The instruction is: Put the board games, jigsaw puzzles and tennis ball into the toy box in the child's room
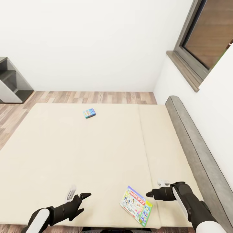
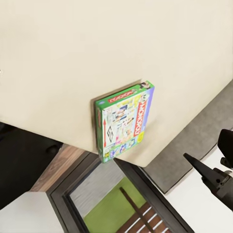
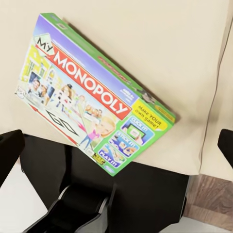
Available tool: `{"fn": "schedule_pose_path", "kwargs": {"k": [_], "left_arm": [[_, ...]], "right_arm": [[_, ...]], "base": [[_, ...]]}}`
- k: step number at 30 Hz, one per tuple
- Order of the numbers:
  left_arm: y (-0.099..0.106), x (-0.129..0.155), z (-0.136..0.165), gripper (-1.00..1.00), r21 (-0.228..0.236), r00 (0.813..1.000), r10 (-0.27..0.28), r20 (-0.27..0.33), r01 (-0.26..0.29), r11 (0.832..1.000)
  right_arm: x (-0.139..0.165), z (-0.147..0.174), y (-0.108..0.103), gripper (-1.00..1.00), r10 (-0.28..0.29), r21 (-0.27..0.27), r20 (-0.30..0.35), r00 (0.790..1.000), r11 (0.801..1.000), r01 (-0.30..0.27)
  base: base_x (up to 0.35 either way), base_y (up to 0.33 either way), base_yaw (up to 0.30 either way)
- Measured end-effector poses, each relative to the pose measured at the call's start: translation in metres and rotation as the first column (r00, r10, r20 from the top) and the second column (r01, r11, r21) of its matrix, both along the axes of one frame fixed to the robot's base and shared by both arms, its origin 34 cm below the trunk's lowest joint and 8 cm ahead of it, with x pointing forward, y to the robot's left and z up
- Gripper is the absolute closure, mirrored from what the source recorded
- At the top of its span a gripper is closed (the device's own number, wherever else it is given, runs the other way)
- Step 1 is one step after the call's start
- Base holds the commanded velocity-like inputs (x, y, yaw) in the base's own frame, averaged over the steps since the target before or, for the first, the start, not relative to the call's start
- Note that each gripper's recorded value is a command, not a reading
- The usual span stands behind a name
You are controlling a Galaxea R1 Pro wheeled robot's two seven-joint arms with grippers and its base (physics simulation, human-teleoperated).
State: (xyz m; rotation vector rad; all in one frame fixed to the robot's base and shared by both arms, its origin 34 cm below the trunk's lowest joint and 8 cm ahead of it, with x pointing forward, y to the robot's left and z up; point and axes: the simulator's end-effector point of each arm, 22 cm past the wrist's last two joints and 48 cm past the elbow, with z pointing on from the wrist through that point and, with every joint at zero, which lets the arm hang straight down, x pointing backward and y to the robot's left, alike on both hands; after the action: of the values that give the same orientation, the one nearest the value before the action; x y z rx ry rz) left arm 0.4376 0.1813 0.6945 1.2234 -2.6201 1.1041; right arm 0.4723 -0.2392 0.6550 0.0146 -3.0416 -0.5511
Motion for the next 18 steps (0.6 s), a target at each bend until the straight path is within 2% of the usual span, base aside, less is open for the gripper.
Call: {"fn": "schedule_pose_path", "kwargs": {"k": [10, 18], "left_arm": [[0.000, -0.005, -0.005, -1.00, 0.000, 1.000, 0.000, -0.016, 0.000, 1.000], [0.000, -0.009, -0.009, -1.00, -0.001, 1.000, -0.001, -0.029, 0.001, 1.000]], "right_arm": [[-0.002, -0.005, -0.001, -1.00, 0.000, -0.001, -0.011, 1.000, 1.000, 0.000], [0.013, -0.006, -0.004, -1.00, -0.003, -0.005, 0.005, 1.000, 1.000, 0.003]], "base": [[0.000, 0.000, 0.000], [0.000, 0.000, 0.000]]}}
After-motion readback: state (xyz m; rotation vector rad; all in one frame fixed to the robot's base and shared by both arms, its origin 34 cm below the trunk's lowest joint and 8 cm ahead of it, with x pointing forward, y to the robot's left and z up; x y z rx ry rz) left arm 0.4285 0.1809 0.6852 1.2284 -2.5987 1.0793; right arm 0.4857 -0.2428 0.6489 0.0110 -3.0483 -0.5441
